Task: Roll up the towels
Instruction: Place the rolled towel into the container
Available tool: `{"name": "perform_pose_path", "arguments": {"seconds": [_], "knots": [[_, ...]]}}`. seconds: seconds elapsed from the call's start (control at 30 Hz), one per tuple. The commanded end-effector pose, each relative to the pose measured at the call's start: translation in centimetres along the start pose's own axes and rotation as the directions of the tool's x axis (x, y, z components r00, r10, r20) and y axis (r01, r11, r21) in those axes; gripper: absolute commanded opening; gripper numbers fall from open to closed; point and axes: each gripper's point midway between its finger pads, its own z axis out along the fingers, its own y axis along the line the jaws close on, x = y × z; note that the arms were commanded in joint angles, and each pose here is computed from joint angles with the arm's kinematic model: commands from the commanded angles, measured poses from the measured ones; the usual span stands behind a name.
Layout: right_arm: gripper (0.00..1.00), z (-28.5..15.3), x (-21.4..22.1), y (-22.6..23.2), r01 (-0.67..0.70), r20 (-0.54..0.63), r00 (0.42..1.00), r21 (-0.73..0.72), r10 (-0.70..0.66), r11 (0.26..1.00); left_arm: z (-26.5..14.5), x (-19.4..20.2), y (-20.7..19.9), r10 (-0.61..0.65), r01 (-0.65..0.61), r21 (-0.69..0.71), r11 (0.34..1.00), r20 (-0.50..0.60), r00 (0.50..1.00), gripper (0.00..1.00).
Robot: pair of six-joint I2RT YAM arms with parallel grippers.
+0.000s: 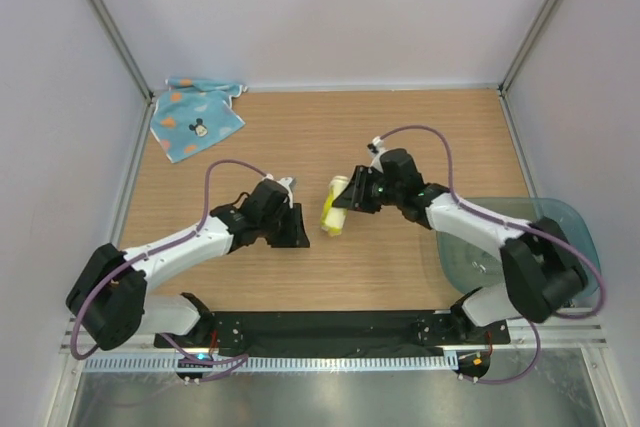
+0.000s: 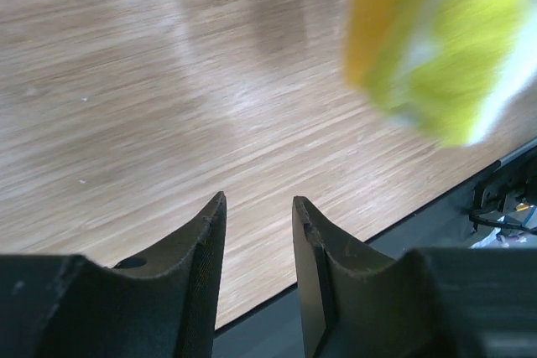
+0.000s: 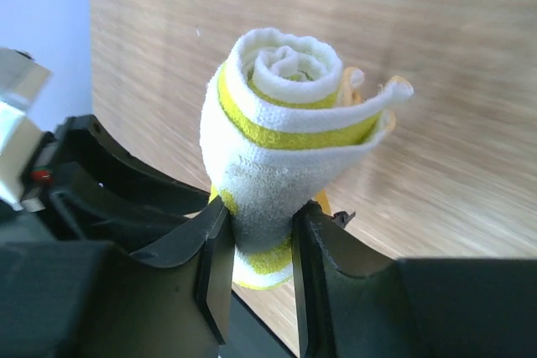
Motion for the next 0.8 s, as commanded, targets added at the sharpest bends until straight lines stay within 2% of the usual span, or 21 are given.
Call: {"name": "perform_pose_path", "arguments": {"seconds": [0.0, 0.07, 0.1, 0.17, 0.2, 0.23, 0.4, 0.47, 0.5, 0.67, 0.77], "knots": [[0.01, -5.9, -2.9, -0.1, 0.056, 0.098, 0.993, 0.146, -0.071, 0.988, -2.3, -1.0, -0.4, 0.052, -0.052, -0.019, 0.998, 0.026, 0.998, 0.38], [0.01, -9.2, -3.3, -1.7, 0.038, 0.111, 0.991, 0.274, -0.071, 0.961, -2.9, -1.3, -0.9, 0.059, -0.059, -0.008, 0.998, 0.040, 0.997, 0.38], [0.01, -12.1, -2.9, -3.6, 0.015, 0.122, 0.990, 0.404, -0.070, 0.914, -3.3, -1.4, -1.0, 0.061, -0.061, -0.006, 0.998, 0.042, 0.997, 0.38], [0.01, -16.2, -4.5, -4.6, -0.014, 0.186, 0.977, 0.541, -0.104, 0.841, -3.8, -1.7, -1.4, 0.065, -0.066, 0.007, 0.998, 0.055, 0.996, 0.38], [0.01, -18.7, -3.6, -5.8, -0.030, 0.176, 0.979, 0.623, -0.103, 0.781, -4.2, -1.6, -1.5, 0.067, -0.067, 0.010, 0.998, 0.053, 0.996, 0.38], [0.01, -20.9, -4.6, -6.5, -0.061, 0.222, 0.966, 0.695, -0.133, 0.716, -4.5, -1.8, -1.8, 0.068, -0.069, 0.017, 0.997, 0.057, 0.996, 0.37], [0.01, -28.0, -3.1, -10.9, -0.206, 0.276, 0.954, 0.884, -0.114, 0.419, -6.2, -2.4, -2.2, 0.083, -0.083, -0.003, 0.997, 0.056, 0.995, 0.37], [0.01, -29.9, -3.1, -12.3, -0.228, 0.277, 0.951, 0.928, -0.138, 0.295, -7.0, -2.5, -2.0, 0.099, -0.097, -0.030, 0.995, 0.049, 0.994, 0.36], [0.01, -30.6, -3.0, -12.7, -0.241, 0.282, 0.949, 0.936, -0.138, 0.256, -7.2, -2.4, -1.9, 0.103, -0.101, -0.034, 0.994, 0.046, 0.994, 0.36], [0.01, -29.8, -3.7, -14.6, -0.165, 0.175, 0.981, 0.980, -0.079, 0.115, -7.9, -1.9, -0.8, 0.119, -0.115, -0.068, 0.991, 0.049, 0.992, 0.35], [0.01, -28.8, -3.9, -15.6, -0.081, 0.084, 0.996, 0.995, -0.039, 0.064, -8.2, -1.8, -0.8, 0.119, -0.115, -0.067, 0.991, 0.060, 0.991, 0.34]]}}
